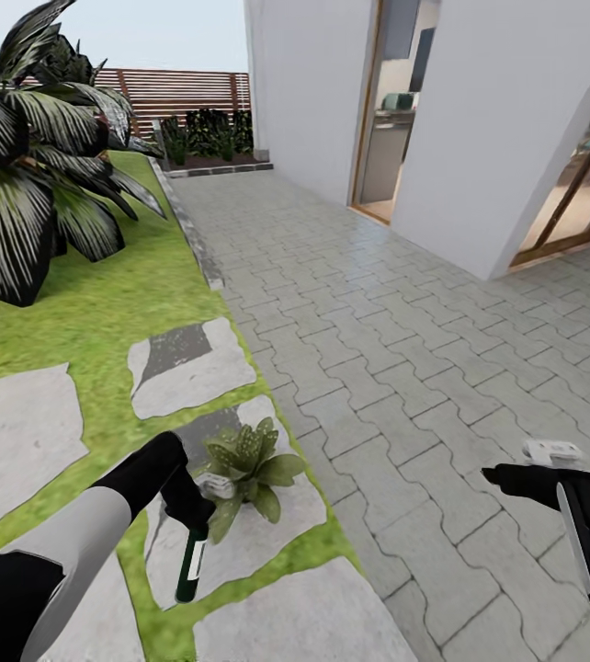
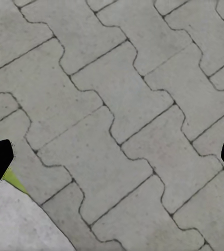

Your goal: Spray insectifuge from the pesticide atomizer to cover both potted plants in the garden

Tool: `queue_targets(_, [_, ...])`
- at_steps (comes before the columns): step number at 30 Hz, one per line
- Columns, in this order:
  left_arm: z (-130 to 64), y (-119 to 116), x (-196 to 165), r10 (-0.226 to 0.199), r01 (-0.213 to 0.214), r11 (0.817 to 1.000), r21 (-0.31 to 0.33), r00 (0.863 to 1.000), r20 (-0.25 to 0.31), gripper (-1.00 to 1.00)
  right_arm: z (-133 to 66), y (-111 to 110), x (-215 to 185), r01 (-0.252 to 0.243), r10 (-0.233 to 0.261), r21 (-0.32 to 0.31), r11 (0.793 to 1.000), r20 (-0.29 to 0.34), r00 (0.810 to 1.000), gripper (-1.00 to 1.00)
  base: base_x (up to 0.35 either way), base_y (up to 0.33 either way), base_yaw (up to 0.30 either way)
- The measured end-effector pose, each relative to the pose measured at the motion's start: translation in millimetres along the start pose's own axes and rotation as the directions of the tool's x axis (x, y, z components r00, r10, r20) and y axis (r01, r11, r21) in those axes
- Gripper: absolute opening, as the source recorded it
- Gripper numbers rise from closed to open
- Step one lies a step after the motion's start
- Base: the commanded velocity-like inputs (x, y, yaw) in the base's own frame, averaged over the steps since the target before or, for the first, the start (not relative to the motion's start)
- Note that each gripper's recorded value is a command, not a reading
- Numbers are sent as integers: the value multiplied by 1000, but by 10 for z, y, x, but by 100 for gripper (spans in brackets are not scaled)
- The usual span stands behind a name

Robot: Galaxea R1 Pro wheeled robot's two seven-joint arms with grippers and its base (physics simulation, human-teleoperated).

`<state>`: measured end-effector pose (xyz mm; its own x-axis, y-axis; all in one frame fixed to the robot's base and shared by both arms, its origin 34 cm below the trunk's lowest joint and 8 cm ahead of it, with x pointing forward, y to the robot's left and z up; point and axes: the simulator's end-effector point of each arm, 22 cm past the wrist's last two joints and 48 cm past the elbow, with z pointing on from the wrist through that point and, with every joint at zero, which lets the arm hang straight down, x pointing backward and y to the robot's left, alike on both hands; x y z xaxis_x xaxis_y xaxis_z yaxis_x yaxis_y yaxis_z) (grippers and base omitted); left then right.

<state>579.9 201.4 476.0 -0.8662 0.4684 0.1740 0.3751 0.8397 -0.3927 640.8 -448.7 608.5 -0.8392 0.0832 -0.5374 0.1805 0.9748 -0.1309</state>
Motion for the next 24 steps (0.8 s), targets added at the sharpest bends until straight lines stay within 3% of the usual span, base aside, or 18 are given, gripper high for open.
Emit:
queue_targets(5, [0, 0, 0, 0, 0, 1000, 0, 1000, 0, -100, 0, 2, 0, 0, 0, 0, 1000, 0, 1000, 100, 5, -84, 241])
queue_targets(13, [-21, -6, -2, 1, -1, 1000, -2, 1000, 4, -100, -19, -2, -5, 0, 0, 0, 1000, 2, 1000, 100, 124, -282, 241])
queue_targets(24, [-5, -8, -11, 2, -2, 1000, 0, 1000, 1, -100, -3, 0, 0, 0, 0, 0, 1000, 0, 1000, 100, 128, -328, 43])
